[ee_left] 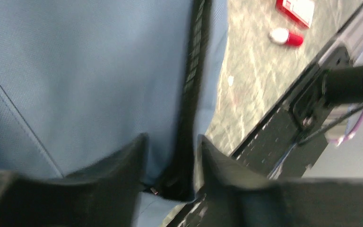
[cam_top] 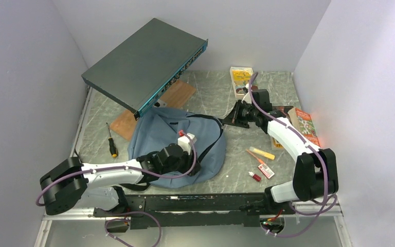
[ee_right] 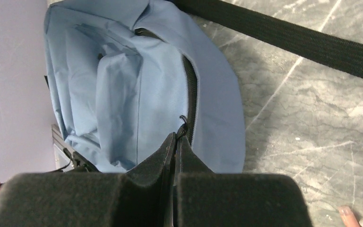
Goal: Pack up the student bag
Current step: Unzip the student bag at the center of the board.
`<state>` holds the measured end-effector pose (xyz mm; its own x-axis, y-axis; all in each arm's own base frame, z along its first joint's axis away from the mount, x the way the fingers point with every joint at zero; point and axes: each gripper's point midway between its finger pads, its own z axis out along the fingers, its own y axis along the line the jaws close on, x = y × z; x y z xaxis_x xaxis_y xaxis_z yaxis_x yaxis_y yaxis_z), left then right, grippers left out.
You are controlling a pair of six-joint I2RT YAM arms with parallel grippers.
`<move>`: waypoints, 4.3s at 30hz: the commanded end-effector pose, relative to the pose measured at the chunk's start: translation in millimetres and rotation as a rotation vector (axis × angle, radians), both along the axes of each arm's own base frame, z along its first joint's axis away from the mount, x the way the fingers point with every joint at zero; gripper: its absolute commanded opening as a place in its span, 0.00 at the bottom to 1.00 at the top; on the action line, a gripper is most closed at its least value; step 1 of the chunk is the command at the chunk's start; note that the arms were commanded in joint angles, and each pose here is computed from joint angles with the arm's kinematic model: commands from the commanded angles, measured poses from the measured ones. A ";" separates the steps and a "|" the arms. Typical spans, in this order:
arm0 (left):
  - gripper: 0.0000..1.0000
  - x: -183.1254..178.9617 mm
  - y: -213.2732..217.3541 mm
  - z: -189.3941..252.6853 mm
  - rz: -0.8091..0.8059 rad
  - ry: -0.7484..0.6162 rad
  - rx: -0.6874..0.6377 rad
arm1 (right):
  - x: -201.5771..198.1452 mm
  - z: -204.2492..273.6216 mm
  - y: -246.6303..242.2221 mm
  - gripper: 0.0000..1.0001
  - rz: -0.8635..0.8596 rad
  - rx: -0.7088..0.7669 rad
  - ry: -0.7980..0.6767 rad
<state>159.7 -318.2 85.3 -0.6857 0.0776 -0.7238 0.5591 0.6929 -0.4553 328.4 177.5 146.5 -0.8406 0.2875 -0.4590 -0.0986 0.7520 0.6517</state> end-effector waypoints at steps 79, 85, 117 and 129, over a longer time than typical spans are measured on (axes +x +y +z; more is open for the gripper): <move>0.00 -3.9 -42.2 -7.3 -0.168 -0.011 0.205 | -6.0 75.5 49.0 0.00 0.093 0.036 -0.298; 0.00 -40.3 -59.7 -20.8 -0.263 -0.038 0.211 | 51.1 71.0 71.3 0.00 0.092 0.048 -0.345; 0.14 -1.1 -67.4 20.2 -0.213 0.016 0.294 | 85.1 24.3 63.0 0.56 0.188 -0.085 -0.082; 0.93 6.0 -44.6 87.1 -0.188 -0.031 0.157 | 3.3 -1.6 -0.6 0.71 0.041 -0.219 -0.076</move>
